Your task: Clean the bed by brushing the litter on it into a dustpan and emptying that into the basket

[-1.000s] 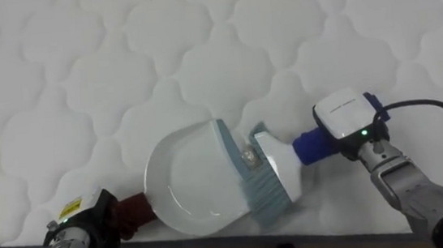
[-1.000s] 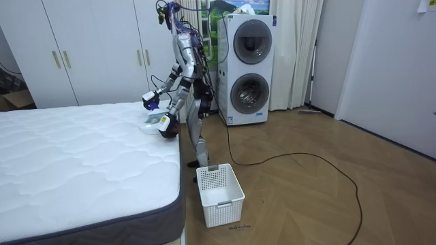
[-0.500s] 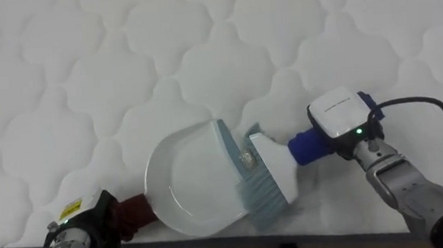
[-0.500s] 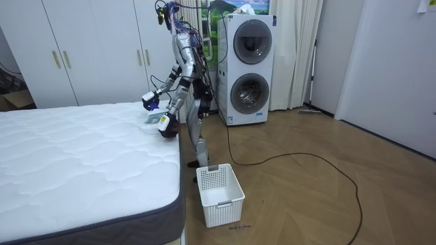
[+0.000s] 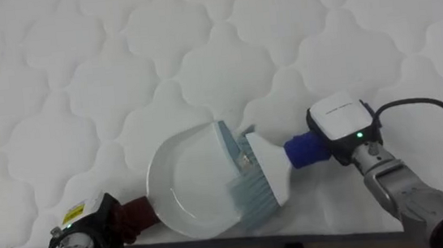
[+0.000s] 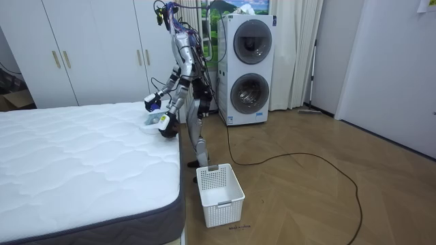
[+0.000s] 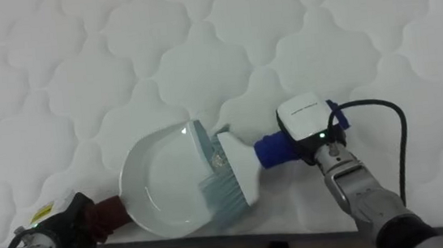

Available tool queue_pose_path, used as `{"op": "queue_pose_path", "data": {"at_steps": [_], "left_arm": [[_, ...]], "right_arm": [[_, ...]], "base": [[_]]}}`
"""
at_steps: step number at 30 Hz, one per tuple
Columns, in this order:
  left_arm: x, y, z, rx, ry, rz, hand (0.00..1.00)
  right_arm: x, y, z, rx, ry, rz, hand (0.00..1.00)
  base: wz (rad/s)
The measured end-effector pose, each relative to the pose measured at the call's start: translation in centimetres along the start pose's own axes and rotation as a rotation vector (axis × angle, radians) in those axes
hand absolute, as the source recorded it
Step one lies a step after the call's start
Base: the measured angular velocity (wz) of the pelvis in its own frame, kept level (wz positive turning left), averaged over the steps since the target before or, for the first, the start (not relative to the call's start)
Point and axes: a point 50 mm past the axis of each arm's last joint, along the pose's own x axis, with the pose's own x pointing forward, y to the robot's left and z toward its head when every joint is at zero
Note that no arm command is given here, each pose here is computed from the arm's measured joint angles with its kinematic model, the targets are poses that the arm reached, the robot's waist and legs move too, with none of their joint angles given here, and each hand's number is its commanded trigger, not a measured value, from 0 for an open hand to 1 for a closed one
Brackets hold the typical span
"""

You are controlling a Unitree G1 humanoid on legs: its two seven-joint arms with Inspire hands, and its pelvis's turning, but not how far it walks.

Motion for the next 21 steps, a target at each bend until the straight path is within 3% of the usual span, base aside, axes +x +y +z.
{"op": "queue_pose_path", "data": {"at_steps": [11, 16, 21], "left_arm": [[0.0, -0.2, 0.4, -0.009, -0.020, -0.003, 1.00], [0.0, -0.3, 0.7, -0.016, -0.030, -0.004, 1.00], [-0.1, -0.9, 0.7, -0.026, -0.040, -0.019, 1.00]], "right_arm": [[0.3, 0.4, 2.6, 0.296, -0.031, 0.090, 1.00], [1.1, -1.8, 5.3, 0.418, -0.125, 0.037, 1.00], [1.3, -2.1, 6.5, 0.484, -0.170, 0.062, 1.00]], "base": [[0.00], [0.00], [0.00]]}}
